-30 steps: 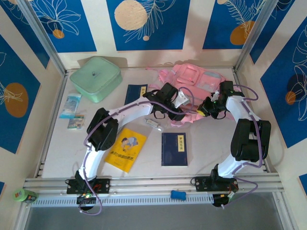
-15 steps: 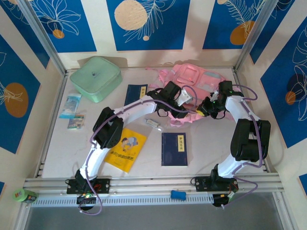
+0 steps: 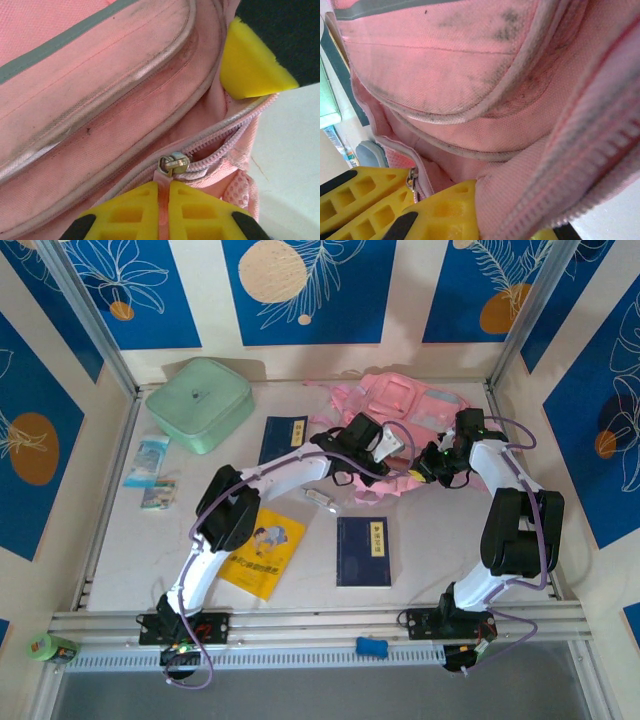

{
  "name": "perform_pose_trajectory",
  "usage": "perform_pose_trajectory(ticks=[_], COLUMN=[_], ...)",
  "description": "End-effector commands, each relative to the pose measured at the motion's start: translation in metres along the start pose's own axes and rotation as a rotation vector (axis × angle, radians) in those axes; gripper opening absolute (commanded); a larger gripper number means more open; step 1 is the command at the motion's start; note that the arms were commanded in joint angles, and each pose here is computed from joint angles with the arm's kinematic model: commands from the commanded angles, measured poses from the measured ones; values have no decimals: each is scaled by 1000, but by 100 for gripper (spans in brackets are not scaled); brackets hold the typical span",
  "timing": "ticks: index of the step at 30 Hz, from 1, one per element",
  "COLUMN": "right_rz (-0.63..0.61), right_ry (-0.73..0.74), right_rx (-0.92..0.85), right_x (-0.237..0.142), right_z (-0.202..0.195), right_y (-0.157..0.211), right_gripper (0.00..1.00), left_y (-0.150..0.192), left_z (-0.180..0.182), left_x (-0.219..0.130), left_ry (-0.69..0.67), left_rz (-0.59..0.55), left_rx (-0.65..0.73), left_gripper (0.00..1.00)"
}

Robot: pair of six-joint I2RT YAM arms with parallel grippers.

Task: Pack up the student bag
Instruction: Unzip the student bag at the center of the table.

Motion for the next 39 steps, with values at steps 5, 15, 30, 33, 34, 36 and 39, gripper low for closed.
perform_pose_trajectory(ticks=[5, 15, 30, 33, 34, 36, 39], right_rz=[-68, -96, -75, -72, -69, -64, -59], right_ry=[-70, -54, -90, -106, -105, -105, -107], right_rx=[-53, -25, -44, -42, -38, -45, -47], right_x=[-22, -31, -25, -23, -22, -21, -19], right_z=[13, 5, 14, 15, 15, 17, 19], right_y=[-10, -20, -14, -13, -13, -12, -12], right_gripper=[0, 0, 0, 0, 0, 0, 0], left_y=[4, 20, -8, -5, -5, -8, -12], left_z=[27, 66, -28, -29, -27, -26, -24], left_x=[-21, -35, -50, -43, -41, -38, -34], left_ry=[-175, -301, 145, 143, 125, 107, 93], left_rz=[4, 41, 12, 34, 47, 65, 85], left_rx=[33, 8, -225, -194, -187, -170, -159], left_gripper=[6, 2, 34, 35, 36, 36, 36])
Point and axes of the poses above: each hand's point on the last joint's axis, 136 mm out from that joint toward the fingers, its own x axis out along the fingers, its own z axis along the line the jaws close on, y = z × x, the point moved 7 cm from there along -x, back along the fingers, and after that the axes turned 15 degrees about -x, right-handed, at the moved point
